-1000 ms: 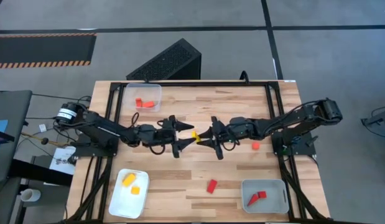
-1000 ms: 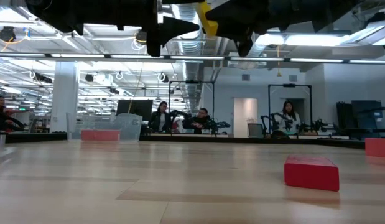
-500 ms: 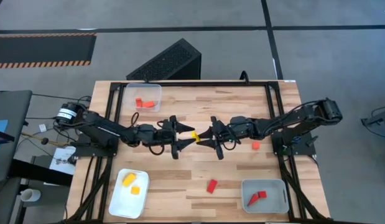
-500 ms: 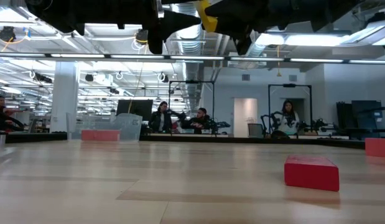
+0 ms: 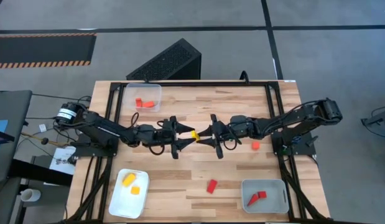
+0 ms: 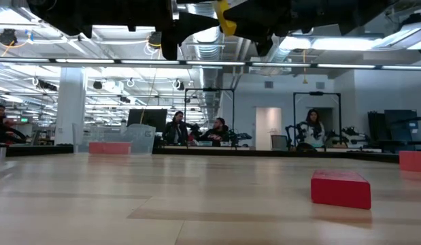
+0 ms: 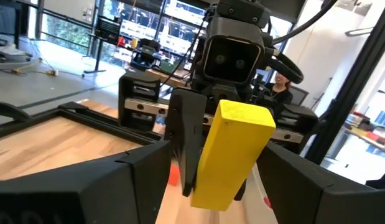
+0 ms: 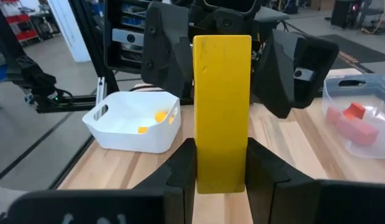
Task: Sort & place blocks by color
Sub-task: Put the yellow block into the white bin
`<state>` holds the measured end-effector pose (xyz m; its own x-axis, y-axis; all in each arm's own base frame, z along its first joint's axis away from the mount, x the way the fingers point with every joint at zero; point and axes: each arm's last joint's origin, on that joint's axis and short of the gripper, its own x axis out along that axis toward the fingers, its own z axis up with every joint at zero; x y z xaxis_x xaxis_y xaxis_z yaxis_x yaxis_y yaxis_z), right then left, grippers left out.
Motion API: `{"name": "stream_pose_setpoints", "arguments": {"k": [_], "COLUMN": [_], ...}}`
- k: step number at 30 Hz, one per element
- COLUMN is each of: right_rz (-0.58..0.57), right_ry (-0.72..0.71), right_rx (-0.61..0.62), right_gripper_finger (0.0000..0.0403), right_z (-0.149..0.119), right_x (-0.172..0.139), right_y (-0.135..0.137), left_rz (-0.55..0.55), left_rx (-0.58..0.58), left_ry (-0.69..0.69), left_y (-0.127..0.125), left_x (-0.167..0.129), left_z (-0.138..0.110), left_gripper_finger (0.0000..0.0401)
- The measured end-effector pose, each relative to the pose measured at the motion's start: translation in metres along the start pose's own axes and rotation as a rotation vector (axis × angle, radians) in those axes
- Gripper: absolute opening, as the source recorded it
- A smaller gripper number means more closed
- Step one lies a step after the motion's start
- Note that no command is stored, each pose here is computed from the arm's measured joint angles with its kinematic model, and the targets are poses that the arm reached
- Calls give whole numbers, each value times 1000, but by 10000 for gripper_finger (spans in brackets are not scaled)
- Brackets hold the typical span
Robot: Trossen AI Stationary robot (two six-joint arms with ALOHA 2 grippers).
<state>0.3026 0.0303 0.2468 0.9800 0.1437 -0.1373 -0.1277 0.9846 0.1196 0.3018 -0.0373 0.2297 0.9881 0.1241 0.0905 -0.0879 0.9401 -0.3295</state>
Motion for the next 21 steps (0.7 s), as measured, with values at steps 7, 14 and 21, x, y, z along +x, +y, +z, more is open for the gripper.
{"name": "stream_pose_setpoints", "arguments": {"k": [7, 14, 21], "right_rz": [-13, -22, -5], "right_ry": [33, 50, 35], "right_rx": [-6, 15, 14], "right_gripper_finger": [108, 108, 108], "right_z": [-4, -5, -4], "right_x": [0, 0, 0], "right_y": [-1, 4, 7], "left_rz": [45, 58, 40], "left_rx": [26, 31, 85], "left_ry": [17, 15, 2], "left_y": [2, 3, -1], "left_x": [0, 0, -1], "left_z": [-2, -3, -2], "left_gripper_finger": [268, 308, 320]}}
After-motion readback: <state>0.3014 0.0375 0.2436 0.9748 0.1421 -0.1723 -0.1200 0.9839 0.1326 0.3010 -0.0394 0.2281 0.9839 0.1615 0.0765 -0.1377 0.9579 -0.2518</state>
